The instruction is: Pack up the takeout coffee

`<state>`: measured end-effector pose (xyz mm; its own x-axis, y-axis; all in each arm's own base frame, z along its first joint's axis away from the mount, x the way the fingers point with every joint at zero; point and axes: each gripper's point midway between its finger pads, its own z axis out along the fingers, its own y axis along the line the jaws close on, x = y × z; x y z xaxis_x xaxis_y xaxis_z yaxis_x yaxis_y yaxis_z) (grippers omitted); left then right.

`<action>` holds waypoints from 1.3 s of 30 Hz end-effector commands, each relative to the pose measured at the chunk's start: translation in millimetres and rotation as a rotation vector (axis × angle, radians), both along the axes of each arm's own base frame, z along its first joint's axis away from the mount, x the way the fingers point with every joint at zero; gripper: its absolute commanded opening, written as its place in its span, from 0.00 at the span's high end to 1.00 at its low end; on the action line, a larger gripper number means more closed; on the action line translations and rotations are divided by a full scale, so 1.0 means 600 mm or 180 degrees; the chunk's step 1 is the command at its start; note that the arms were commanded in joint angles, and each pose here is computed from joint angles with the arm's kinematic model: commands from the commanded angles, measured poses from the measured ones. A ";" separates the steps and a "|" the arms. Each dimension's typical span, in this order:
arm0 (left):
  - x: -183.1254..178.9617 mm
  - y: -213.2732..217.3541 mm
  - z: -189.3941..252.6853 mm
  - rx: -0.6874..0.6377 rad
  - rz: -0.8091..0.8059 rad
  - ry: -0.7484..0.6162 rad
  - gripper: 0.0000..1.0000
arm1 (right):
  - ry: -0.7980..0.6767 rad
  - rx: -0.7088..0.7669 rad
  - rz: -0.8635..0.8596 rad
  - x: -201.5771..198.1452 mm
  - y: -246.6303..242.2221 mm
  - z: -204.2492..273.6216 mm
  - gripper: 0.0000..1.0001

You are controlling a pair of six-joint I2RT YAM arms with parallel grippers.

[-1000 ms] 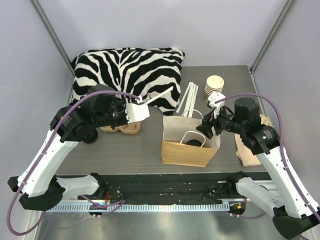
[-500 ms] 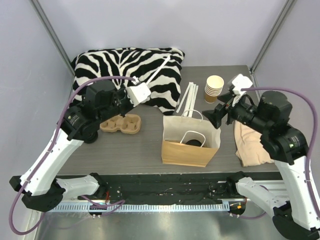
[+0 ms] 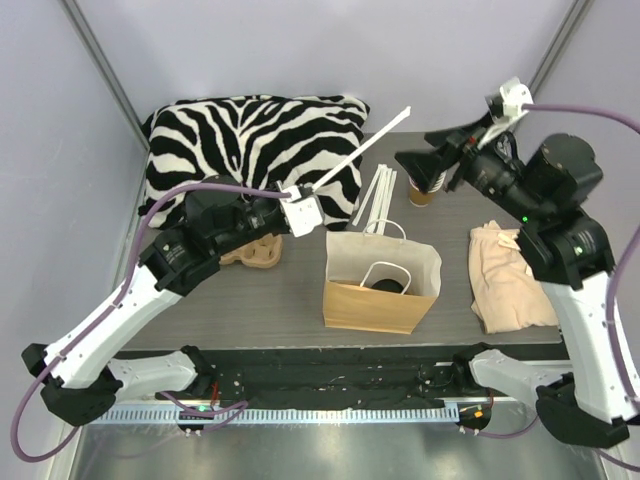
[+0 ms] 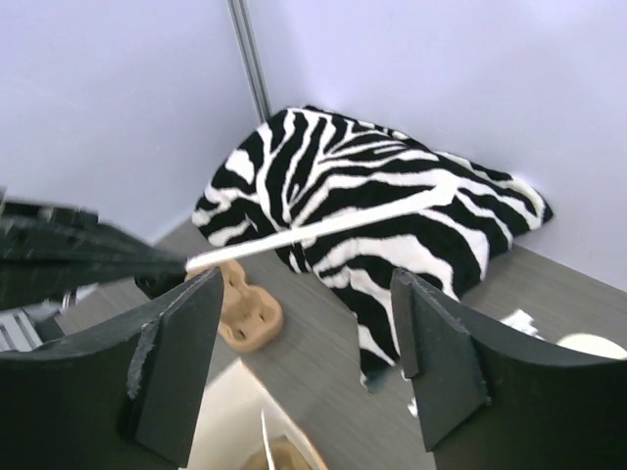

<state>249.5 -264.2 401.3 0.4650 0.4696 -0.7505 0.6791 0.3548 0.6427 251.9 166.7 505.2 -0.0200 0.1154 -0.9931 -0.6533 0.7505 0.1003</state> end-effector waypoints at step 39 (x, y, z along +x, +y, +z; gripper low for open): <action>0.063 -0.027 0.152 -0.1407 0.0598 -0.0314 1.00 | 0.0500 0.2193 0.0566 0.180 0.116 0.115 0.59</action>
